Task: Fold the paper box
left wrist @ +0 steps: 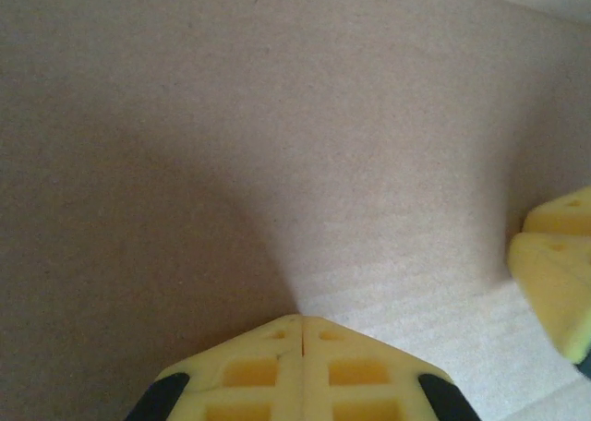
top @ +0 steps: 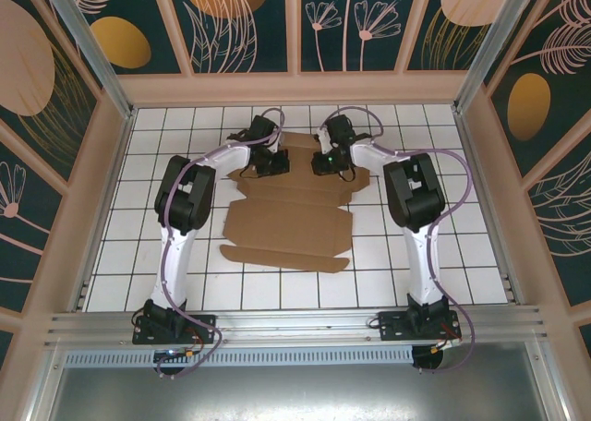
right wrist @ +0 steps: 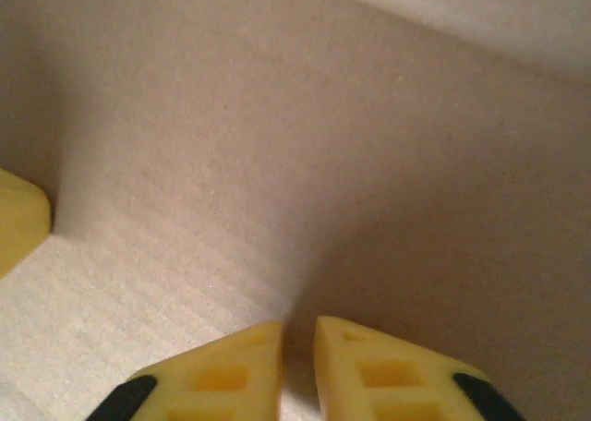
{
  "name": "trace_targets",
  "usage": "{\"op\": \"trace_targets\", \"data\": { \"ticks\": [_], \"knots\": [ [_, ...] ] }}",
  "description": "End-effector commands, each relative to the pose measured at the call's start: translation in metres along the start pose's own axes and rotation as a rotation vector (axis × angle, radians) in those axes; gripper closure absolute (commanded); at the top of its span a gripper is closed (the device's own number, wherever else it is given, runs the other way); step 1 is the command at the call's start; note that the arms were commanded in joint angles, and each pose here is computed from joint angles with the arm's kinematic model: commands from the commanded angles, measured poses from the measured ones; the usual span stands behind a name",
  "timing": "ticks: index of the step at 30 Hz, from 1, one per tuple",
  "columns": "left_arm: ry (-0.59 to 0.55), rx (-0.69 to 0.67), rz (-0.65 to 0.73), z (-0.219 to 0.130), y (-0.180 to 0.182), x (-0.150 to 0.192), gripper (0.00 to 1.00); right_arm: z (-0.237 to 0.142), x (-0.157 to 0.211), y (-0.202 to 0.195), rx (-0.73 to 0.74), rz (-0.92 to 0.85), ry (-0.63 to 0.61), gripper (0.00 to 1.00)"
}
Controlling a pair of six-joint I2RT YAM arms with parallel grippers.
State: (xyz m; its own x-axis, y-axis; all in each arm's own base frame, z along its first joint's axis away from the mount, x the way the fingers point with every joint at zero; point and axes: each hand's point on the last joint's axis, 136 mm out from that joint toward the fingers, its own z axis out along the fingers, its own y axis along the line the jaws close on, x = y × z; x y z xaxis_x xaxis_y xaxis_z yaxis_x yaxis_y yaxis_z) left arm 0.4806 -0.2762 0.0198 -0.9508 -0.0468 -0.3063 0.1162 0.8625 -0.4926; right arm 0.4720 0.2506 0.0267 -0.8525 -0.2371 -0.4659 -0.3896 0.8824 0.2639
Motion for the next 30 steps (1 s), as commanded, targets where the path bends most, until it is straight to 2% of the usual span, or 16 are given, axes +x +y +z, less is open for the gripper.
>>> {"op": "trace_targets", "data": {
  "ticks": [1,7,12,14,16,17,18,20,21,25,28,30],
  "knots": [
    [0.02,-0.127,-0.016,0.01,0.042,0.001,1.0,-0.004,0.023,-0.026,0.157,0.051,0.035,0.86],
    [0.019,-0.056,-0.041,0.023,0.033,-0.008,1.0,-0.006,0.068,-0.005,0.154,0.063,0.108,0.9],
    [0.017,0.034,-0.046,0.026,0.012,-0.009,1.0,-0.022,0.093,0.047,-0.028,0.083,0.127,0.86],
    [0.008,0.063,-0.032,0.019,0.0,-0.01,1.0,-0.028,0.091,0.055,-0.05,0.087,0.122,0.84],
    [-0.018,0.107,-0.022,0.005,-0.012,-0.013,1.0,-0.043,0.073,0.06,-0.095,0.112,0.076,0.82],
    [-0.033,0.118,-0.015,-0.003,-0.017,-0.014,1.0,-0.054,0.062,0.062,-0.125,0.126,0.044,0.79],
    [-0.055,0.127,-0.007,-0.015,-0.022,-0.017,1.0,-0.066,0.048,0.062,-0.166,0.15,0.006,0.71],
    [-0.095,0.133,-0.015,-0.035,-0.026,-0.02,1.0,-0.089,0.018,0.058,-0.256,0.182,-0.075,0.5],
    [-0.117,0.147,-0.039,-0.046,-0.026,-0.021,1.0,-0.1,0.001,0.051,-0.292,0.191,-0.127,0.44],
    [-0.193,0.231,-0.171,-0.083,-0.014,-0.014,1.0,-0.12,-0.047,0.018,-0.3,0.148,-0.24,0.35],
    [-0.222,0.219,-0.247,-0.097,0.008,-0.001,1.0,-0.112,-0.064,-0.012,-0.248,0.122,-0.228,0.27],
    [-0.194,0.17,-0.27,-0.092,0.024,0.013,1.0,-0.102,-0.069,-0.019,-0.252,0.097,-0.199,0.18]
  ]
}}
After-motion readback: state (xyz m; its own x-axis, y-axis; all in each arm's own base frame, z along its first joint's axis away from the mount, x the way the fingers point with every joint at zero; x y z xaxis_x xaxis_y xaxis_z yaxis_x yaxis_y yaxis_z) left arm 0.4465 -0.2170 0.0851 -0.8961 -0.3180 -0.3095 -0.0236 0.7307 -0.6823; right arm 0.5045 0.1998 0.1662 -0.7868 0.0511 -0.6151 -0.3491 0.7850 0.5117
